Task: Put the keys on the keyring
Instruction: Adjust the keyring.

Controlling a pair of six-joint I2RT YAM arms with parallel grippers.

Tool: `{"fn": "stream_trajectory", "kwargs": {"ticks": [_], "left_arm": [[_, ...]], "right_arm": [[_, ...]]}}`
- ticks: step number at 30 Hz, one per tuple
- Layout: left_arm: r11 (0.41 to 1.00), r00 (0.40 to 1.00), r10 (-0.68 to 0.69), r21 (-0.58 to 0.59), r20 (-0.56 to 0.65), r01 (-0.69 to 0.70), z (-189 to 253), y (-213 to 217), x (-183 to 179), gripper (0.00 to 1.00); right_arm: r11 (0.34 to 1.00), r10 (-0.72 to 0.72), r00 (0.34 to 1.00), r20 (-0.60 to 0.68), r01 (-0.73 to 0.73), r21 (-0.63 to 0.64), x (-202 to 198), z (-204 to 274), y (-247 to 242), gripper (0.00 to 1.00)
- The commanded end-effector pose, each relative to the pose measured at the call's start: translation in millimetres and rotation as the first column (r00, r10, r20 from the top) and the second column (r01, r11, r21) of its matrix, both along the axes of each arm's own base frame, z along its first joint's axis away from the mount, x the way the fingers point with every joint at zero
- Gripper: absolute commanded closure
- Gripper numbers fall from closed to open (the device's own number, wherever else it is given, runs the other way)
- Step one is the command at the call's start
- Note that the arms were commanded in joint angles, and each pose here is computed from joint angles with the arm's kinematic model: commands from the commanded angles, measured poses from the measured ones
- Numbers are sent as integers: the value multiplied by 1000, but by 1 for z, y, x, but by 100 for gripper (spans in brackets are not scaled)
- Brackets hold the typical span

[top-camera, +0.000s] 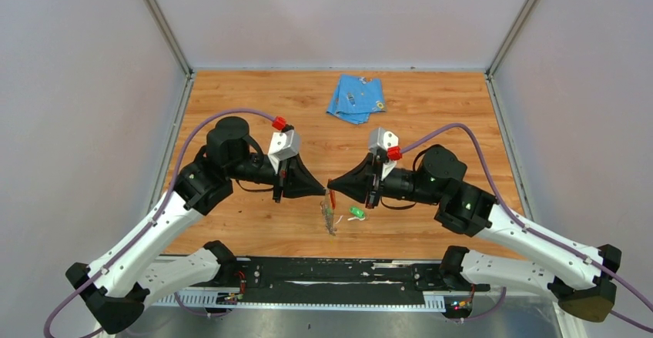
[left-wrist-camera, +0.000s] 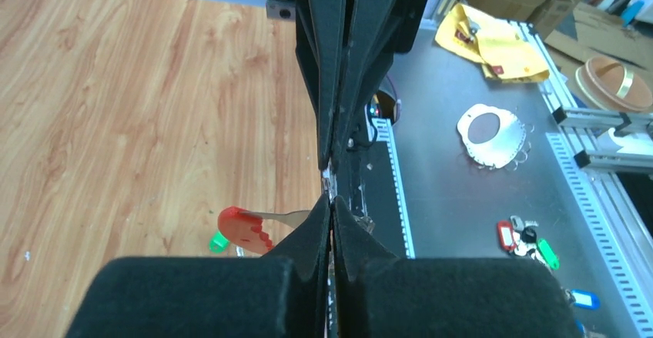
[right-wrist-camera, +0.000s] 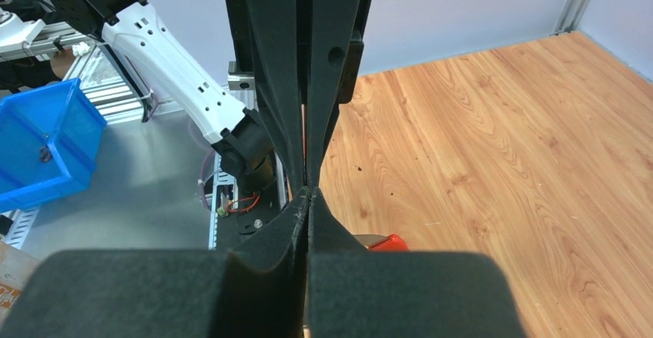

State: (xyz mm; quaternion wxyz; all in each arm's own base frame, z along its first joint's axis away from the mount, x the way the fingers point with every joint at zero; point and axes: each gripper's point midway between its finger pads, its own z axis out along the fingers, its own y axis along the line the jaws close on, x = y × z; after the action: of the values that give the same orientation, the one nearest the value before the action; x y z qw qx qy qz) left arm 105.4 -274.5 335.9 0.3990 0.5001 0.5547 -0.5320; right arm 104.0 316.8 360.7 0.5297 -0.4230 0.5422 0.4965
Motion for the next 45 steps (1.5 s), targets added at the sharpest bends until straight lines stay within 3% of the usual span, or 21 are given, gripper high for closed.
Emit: {"fn": "stream_trajectory", "kwargs": {"ticks": [1,7,10,13,26,35,45], "left_arm": [[998,997,-41,53,63,38,-10,10,-9,100],[995,991,-76,69,107,69,-5,13,-12,100],[995,990,-83,64,114,76,-3,13,-12,100],[995,990,-89,62,113,83,-2,12,-13,100],[995,989,-91,62,119,84,1,11,-11,100],[995,988,-91,59,122,85,3,11,-11,100],[994,988,-96,56,124,90,4,11,-13,100]], "right_arm": [[1000,-3,1000,21,4,-19,0,14,-8,99],[981,88,993,-75,-99,-164,4,6,-17,64],[961,170,975,-139,-196,-195,-2,0,-14,52],[946,208,966,-155,-240,-220,-3,-5,-9,49],[907,297,942,-155,-329,-263,-12,-10,4,58],[880,320,930,-180,-362,-307,-19,-20,10,59],[879,302,936,-182,-348,-327,-15,-24,20,81]]}}
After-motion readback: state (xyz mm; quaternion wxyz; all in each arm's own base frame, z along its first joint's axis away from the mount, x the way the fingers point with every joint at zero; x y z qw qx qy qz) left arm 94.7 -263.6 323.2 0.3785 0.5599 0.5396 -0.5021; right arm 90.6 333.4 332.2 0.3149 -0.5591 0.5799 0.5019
